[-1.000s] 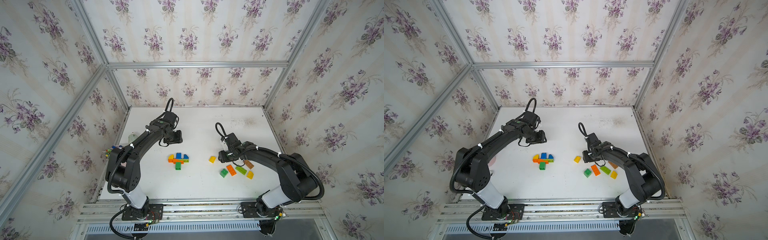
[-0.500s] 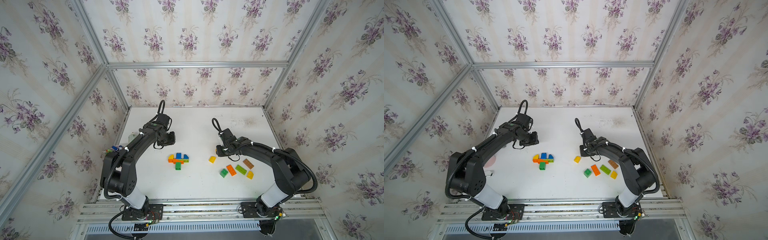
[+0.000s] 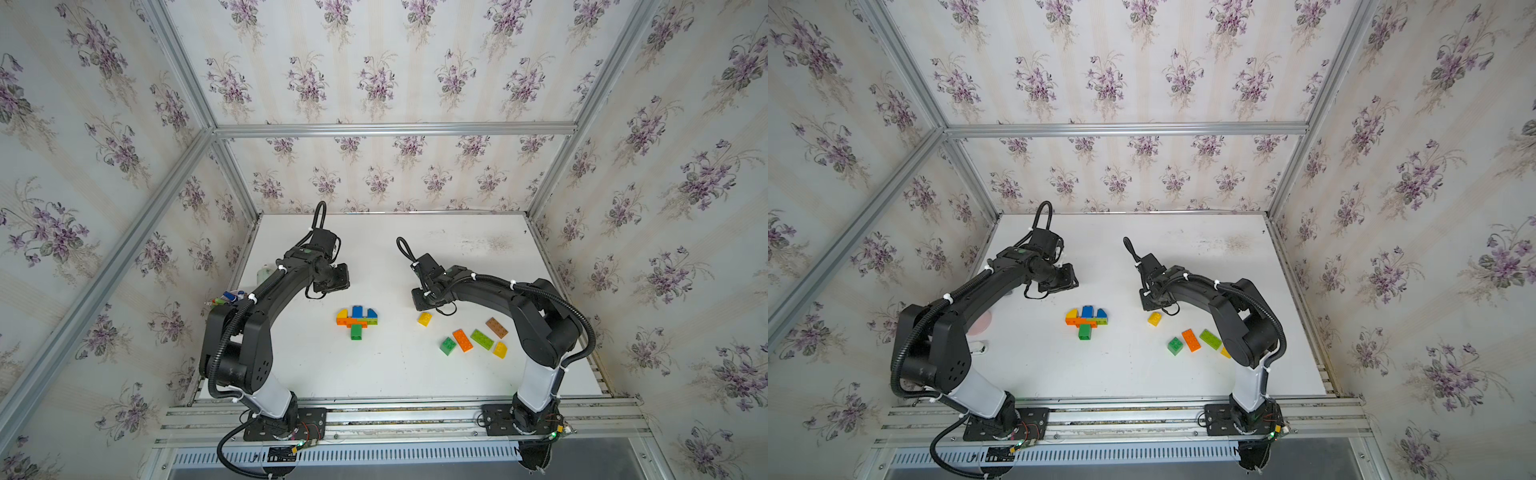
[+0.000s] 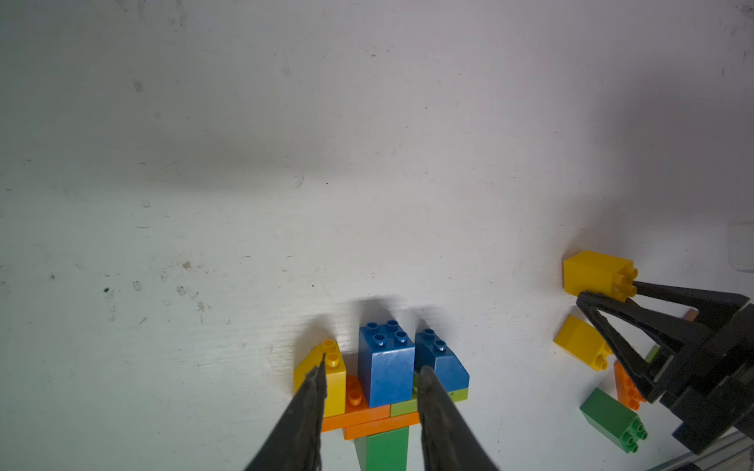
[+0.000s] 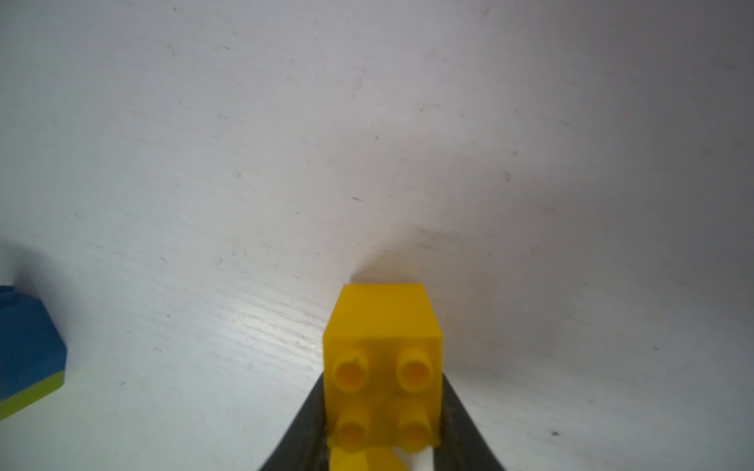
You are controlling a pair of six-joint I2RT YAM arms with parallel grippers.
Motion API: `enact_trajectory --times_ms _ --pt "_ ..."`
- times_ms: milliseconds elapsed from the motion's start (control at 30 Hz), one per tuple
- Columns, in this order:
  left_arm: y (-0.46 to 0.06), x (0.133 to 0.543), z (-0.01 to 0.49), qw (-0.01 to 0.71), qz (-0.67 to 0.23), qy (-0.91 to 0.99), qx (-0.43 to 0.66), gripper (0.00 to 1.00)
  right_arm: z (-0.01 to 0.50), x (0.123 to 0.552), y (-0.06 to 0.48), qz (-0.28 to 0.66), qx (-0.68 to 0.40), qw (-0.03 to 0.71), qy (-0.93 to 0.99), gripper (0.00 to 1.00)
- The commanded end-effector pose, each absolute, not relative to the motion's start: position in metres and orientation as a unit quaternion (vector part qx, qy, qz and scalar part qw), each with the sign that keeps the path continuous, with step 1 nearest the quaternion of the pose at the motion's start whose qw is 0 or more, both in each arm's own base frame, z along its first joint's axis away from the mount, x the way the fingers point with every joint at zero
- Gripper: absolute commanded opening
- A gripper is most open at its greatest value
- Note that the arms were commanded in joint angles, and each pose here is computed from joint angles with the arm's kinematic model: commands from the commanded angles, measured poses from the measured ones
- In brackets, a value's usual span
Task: Assemble a fork with lego
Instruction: Move the lego brick at the center of the board, then pick up the lego brick from the center of the board.
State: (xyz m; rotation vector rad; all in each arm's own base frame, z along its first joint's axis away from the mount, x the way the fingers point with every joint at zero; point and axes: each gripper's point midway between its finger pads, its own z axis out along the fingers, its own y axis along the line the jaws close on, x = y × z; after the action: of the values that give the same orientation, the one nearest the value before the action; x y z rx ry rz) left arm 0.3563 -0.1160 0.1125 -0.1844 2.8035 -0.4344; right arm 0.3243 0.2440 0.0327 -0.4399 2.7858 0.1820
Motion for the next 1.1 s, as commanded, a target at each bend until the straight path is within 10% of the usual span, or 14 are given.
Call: enact_trajectory --times_ms 0,200,1067 --pt "-0.125 0.359 0.118 0.155 -0.176 0.971 -0.054 0.47 0.042 0.323 0.246 0.062 -0.172 0.159 0.97 0.56" --pt "-0.143 0.361 0.124 0.151 -0.23 0.96 -0.05 0.55 0.073 0.319 0.24 0.076 -0.176 0.182 0.964 0.71" --pt "-0.212 0.365 0.113 0.122 -0.278 0.953 0.001 0.61 0.033 0.218 0.136 0.057 -0.068 0.097 0.991 0.58"
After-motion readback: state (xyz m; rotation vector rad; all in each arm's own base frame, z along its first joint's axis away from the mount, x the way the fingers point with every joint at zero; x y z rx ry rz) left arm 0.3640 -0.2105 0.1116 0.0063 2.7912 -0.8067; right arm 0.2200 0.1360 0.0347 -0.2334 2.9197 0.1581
